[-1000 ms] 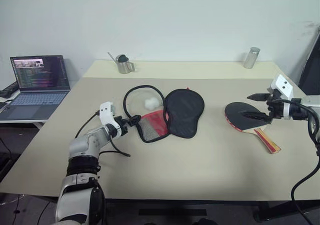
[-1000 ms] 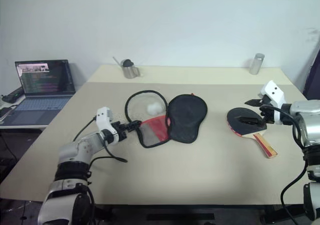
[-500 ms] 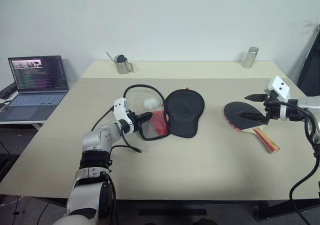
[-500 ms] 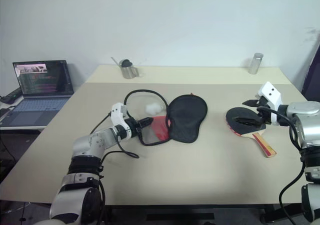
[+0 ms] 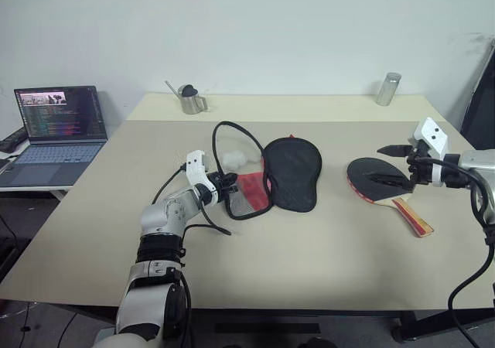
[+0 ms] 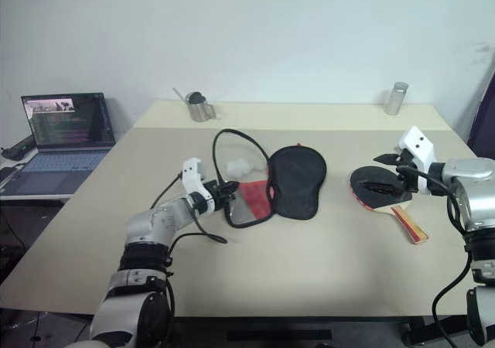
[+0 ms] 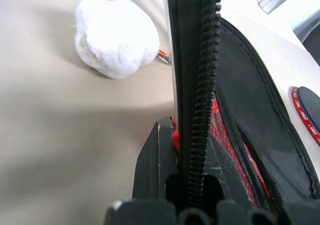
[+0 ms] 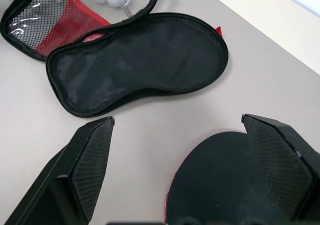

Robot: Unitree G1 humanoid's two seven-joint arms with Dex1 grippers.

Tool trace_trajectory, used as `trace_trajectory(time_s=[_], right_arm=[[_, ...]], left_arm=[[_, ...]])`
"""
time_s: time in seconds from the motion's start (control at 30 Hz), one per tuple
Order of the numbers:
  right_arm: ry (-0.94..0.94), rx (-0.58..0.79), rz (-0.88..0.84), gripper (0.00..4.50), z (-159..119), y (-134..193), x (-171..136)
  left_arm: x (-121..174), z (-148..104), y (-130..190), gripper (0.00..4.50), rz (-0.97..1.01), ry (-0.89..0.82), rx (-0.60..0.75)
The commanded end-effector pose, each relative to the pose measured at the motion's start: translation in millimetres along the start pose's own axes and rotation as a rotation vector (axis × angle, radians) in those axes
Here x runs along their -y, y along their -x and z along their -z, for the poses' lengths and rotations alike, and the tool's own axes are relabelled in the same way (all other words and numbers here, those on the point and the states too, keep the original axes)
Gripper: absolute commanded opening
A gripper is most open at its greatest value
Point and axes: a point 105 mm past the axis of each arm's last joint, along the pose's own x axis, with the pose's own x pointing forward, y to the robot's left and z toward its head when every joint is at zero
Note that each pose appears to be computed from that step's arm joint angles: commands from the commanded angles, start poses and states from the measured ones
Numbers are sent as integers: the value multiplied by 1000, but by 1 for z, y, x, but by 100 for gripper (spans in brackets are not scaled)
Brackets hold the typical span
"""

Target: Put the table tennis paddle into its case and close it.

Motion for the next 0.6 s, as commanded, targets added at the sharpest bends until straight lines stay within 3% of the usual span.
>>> trace_trajectory(time_s=[0.03, 0.33, 0.47, 0.6], right_arm=[[36, 38, 26, 450, -14, 7, 3], [29, 43, 19, 450, -12, 3, 0], [21, 56, 13, 450, -12, -1, -4], [19, 54, 12, 450, -11, -1, -5]], left_arm=[[11, -14, -3, 2, 23, -35, 48], [20, -18, -12, 2, 17, -53, 70], [32, -8, -11, 2, 74, -73, 31], [27, -5, -6, 2, 48, -76, 16]])
